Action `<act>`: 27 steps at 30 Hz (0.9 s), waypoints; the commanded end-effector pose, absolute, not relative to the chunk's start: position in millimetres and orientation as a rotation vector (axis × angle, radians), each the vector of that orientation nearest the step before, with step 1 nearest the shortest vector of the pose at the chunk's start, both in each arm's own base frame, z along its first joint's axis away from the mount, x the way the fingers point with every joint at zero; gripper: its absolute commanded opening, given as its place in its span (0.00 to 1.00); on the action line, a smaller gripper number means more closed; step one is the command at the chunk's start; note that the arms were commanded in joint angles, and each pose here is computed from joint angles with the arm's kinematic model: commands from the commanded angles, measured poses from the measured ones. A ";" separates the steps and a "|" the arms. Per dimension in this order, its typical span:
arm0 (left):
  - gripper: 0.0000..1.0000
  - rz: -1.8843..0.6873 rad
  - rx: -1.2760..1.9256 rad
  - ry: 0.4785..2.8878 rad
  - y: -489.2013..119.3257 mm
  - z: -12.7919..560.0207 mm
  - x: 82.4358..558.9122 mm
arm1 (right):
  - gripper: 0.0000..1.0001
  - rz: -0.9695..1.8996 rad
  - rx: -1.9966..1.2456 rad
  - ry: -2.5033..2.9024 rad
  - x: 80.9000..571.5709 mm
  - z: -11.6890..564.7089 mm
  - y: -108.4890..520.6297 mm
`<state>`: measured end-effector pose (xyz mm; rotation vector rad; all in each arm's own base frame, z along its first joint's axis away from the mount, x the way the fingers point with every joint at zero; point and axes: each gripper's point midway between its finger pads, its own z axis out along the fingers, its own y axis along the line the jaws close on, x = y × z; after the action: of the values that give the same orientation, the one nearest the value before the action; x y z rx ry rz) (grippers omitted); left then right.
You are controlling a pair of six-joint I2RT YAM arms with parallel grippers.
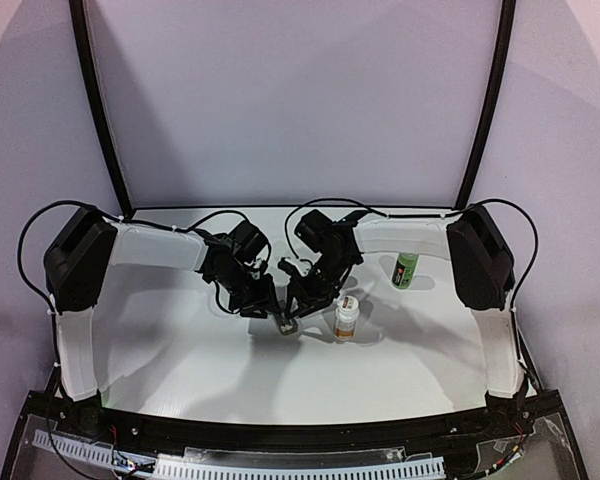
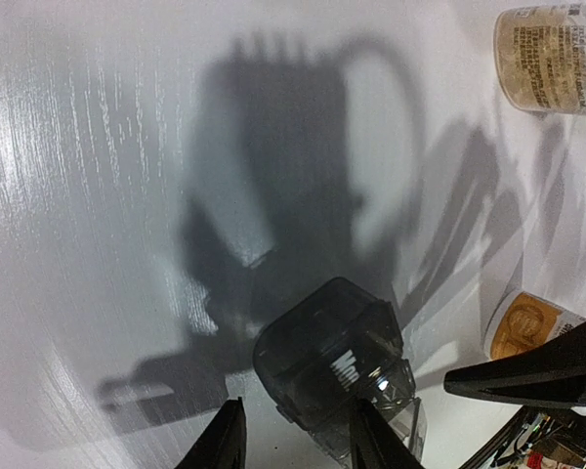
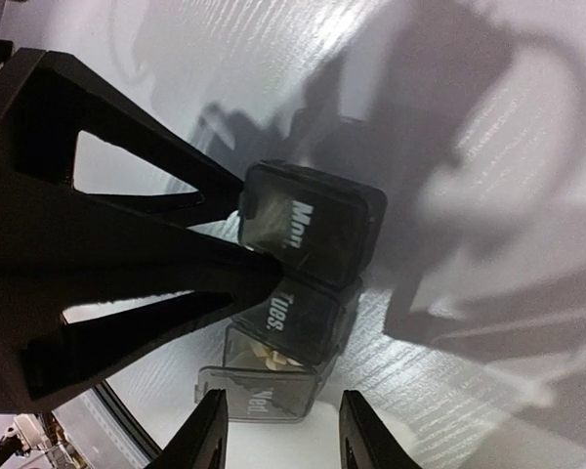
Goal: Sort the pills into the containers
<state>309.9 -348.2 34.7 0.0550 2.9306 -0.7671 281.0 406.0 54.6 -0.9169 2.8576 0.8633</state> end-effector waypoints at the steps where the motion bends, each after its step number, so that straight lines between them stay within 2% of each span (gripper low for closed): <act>1: 0.38 -0.662 0.047 3.036 -334.4 13.3 290.9 | 0.40 0.846 -0.932 2.901 272.0 41.4 410.9; 10: 0.38 -0.679 0.029 3.050 -333.9 8.7 286.6 | 0.37 0.769 -0.931 2.926 270.4 24.8 407.1; 27: 0.38 -0.667 -0.016 3.100 -328.5 -0.2 276.3 | 0.31 0.315 -0.922 3.114 251.6 -37.6 355.2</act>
<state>304.7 -351.6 33.4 0.0273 2.9488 -0.8172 271.3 407.6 30.9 -0.9305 2.9035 0.7337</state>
